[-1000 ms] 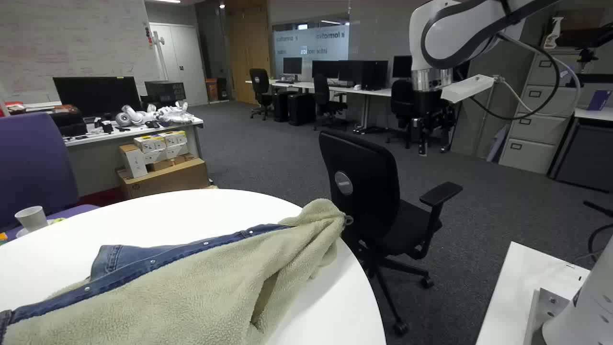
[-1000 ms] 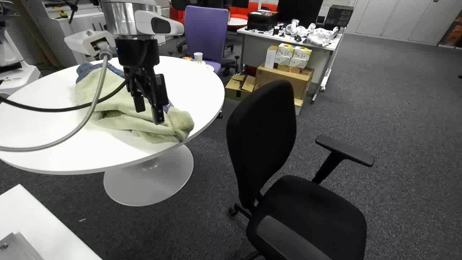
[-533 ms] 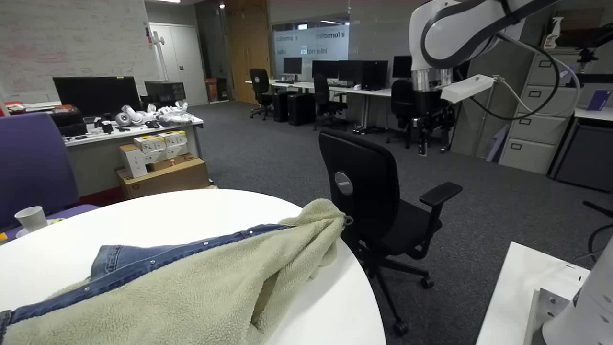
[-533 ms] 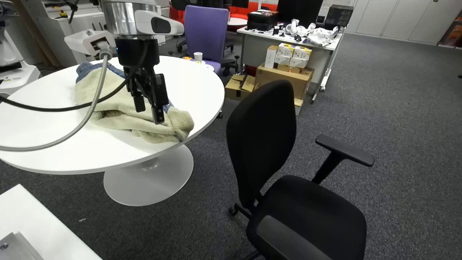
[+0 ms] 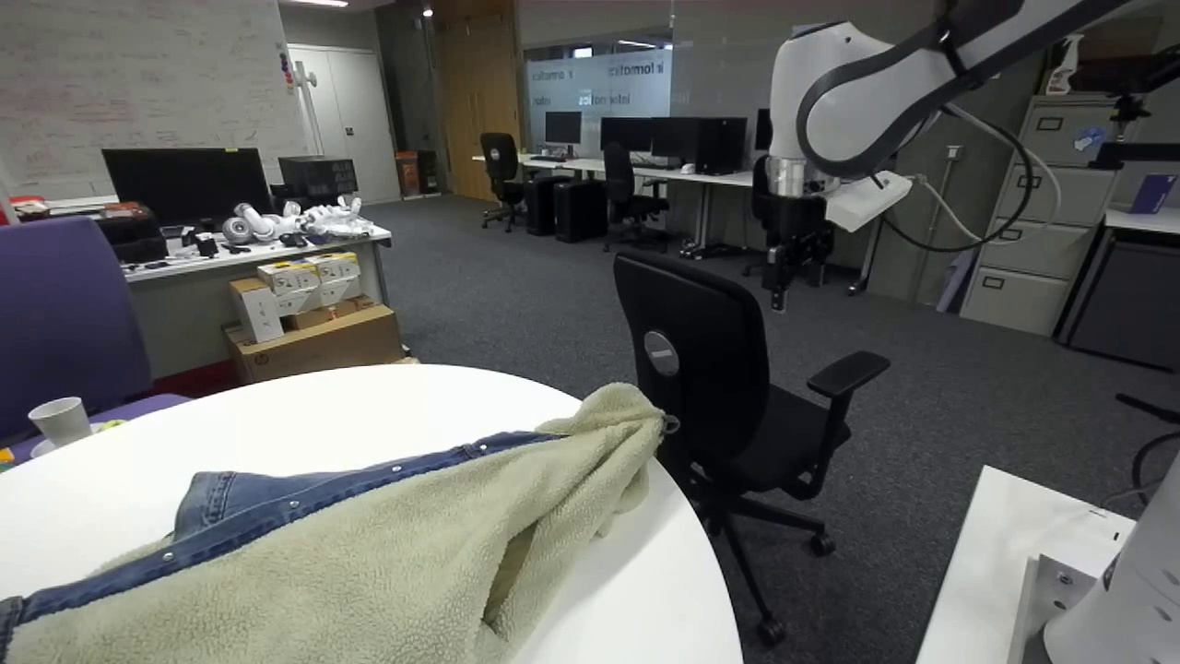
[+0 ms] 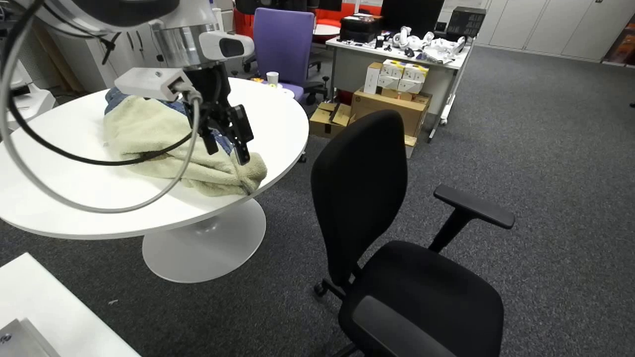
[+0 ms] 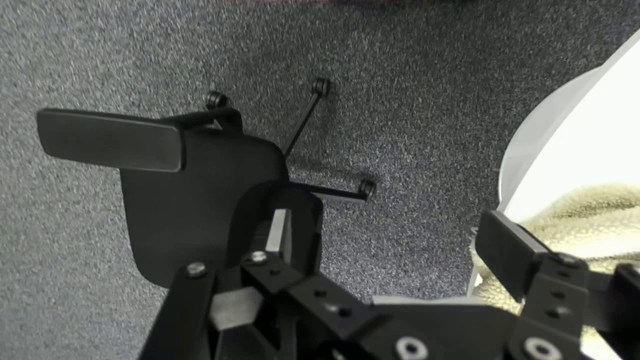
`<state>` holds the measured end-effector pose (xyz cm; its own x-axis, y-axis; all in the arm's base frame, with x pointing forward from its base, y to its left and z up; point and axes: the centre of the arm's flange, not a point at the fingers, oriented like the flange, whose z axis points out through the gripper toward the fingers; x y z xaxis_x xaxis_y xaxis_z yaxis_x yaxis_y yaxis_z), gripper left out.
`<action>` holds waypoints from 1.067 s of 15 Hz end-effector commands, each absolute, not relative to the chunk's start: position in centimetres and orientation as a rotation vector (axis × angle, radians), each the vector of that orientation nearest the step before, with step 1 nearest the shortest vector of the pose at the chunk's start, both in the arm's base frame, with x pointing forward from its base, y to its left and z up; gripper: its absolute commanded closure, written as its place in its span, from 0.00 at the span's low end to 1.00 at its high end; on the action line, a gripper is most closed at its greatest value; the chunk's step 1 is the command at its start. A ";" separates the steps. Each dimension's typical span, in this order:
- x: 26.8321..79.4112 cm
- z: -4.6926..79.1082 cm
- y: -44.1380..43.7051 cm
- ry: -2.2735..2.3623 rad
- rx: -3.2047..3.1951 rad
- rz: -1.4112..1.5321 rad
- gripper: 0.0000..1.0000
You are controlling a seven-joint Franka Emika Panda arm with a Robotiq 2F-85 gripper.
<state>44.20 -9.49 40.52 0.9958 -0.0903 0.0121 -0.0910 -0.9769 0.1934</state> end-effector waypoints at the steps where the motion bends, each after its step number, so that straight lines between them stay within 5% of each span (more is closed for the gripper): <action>1: 47.5 34.8 -8.9 0.044 2.947 0.032 0.00; 8: 48.0 27.3 -6.2 0.463 2.767 -0.060 0.00; 16: 48.3 27.9 -6.3 0.409 2.798 -0.004 0.00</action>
